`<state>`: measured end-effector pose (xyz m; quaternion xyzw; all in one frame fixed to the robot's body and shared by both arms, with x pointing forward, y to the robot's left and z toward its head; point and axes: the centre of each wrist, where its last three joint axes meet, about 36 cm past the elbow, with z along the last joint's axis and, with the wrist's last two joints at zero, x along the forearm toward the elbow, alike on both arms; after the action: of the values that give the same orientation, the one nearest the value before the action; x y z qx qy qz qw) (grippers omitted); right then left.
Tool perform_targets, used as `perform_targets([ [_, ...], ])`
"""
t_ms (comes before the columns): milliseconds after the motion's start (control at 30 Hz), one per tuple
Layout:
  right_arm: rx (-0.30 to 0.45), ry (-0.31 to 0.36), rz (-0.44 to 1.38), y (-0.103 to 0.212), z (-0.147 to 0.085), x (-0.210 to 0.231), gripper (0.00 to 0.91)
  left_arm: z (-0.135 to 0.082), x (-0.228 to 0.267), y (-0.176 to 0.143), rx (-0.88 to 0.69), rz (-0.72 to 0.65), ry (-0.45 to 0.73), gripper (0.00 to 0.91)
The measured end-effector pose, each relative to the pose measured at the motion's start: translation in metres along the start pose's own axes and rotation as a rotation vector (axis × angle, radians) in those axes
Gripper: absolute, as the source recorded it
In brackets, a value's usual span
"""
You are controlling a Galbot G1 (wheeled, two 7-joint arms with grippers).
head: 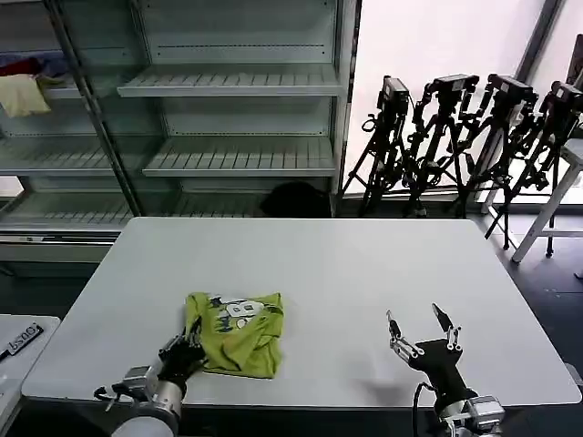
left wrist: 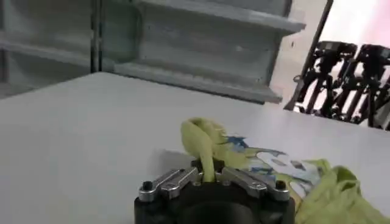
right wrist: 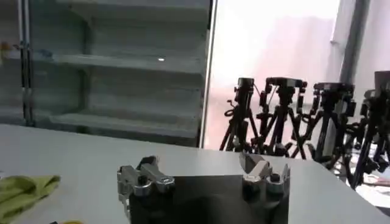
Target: Fold and organize the clothes.
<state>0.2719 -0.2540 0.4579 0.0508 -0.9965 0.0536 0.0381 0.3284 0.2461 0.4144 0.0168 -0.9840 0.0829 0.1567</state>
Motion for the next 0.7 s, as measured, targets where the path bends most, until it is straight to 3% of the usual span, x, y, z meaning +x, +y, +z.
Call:
perform_targets([
  [233, -0.005, 0.0, -0.003, 0.0, 0.001, -0.002, 0.907, -0.036, -0.004, 0.047, -0.061, -0.068, -0.03, 0.0],
  [433, -0.01, 0.004, -0.004, 0.002, 0.005, -0.001, 0.907, -0.108, -0.005, 0.101, -0.151, -0.124, -0.121, 0.0],
  [600, -0.01, 0.001, -0.002, 0.001, 0.003, 0.0, 0.907, -0.153, -0.004, 0.102, -0.225, -0.06, -0.199, 0.0],
  [700, -0.008, -0.002, 0.004, 0.0, 0.003, 0.002, 0.907, -0.151, -0.008, 0.095, -0.277, 0.0, -0.205, 0.0],
])
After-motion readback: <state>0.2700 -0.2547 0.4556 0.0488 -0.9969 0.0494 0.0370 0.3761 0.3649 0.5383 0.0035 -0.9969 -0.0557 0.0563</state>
